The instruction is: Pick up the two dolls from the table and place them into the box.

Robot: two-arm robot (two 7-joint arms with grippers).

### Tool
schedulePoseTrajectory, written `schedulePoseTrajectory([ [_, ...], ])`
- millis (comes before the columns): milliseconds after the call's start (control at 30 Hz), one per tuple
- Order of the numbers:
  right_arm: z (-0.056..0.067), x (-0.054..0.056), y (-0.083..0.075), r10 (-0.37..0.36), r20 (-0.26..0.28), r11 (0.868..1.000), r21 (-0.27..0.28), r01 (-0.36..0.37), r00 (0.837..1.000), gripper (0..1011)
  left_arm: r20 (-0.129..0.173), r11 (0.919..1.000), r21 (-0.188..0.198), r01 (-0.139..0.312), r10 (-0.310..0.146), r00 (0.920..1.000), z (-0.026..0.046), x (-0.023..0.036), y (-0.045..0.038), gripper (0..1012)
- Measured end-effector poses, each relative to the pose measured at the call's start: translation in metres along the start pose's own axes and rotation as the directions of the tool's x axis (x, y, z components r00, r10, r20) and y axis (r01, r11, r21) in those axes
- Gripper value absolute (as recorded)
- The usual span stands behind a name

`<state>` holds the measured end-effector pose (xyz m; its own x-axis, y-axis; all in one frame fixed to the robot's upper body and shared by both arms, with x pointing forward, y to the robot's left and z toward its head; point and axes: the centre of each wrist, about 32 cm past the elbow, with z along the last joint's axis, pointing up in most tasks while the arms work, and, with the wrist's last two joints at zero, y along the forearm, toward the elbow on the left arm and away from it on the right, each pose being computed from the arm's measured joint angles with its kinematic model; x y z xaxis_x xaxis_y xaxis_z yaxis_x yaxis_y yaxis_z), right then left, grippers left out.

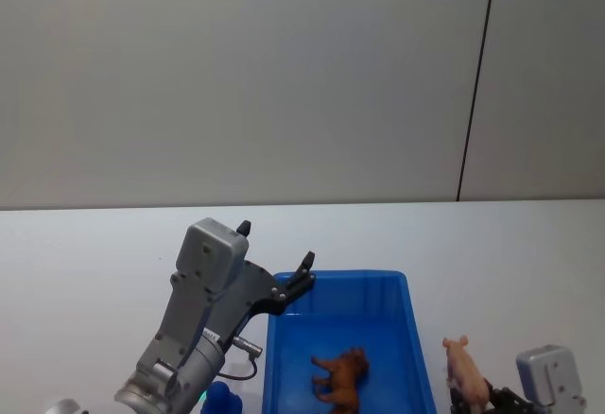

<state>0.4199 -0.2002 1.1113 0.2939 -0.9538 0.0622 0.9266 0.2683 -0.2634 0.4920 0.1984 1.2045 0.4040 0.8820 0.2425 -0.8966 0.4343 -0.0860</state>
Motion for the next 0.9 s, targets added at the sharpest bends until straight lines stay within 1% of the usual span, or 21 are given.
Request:
schedulePoseTrajectory([
  [200,0.006,0.002,-0.002,-0.007,0.009,1.000,0.026,0.007,1.000,369,0.000,1.0000,0.000,0.000,0.000,1.0000,0.0000,0.0000,0.0000,1001],
  [433,0.019,0.005,-0.006,-0.005,0.019,0.997,0.079,0.003,1.000,369,0.000,1.0000,0.000,0.000,0.000,1.0000,0.0000,0.0000,0.0000,1001],
  [500,0.025,0.006,-0.008,0.009,0.021,0.995,0.104,-0.011,1.000,369,0.000,1.0000,0.000,0.000,0.000,1.0000,0.0000,0.0000,0.0000,1001],
  [533,0.025,0.006,-0.008,0.009,0.021,0.995,0.104,-0.011,1.000,369,0.000,1.0000,0.000,0.000,0.000,1.0000,0.0000,0.0000,0.0000,1001],
  [600,0.032,0.007,-0.008,0.031,0.019,0.991,0.127,-0.033,0.999,369,0.000,1.0000,0.000,0.000,0.000,1.0000,0.0000,0.0000,0.0000,1001],
  [633,0.032,0.007,-0.008,0.031,0.019,0.991,0.127,-0.033,0.999,369,0.000,1.0000,0.000,0.000,0.000,1.0000,0.0000,0.0000,0.0000,1001],
  [733,0.039,0.008,-0.007,0.067,0.014,0.986,0.151,-0.068,0.998,369,0.000,1.0000,0.000,0.000,0.000,1.0000,0.0000,0.0000,0.0000,1001],
  [900,0.047,0.008,-0.003,0.117,0.008,0.979,0.170,-0.116,0.993,369,0.000,1.0000,0.000,0.000,0.000,1.0000,0.0000,0.0000,0.0000,1001],
])
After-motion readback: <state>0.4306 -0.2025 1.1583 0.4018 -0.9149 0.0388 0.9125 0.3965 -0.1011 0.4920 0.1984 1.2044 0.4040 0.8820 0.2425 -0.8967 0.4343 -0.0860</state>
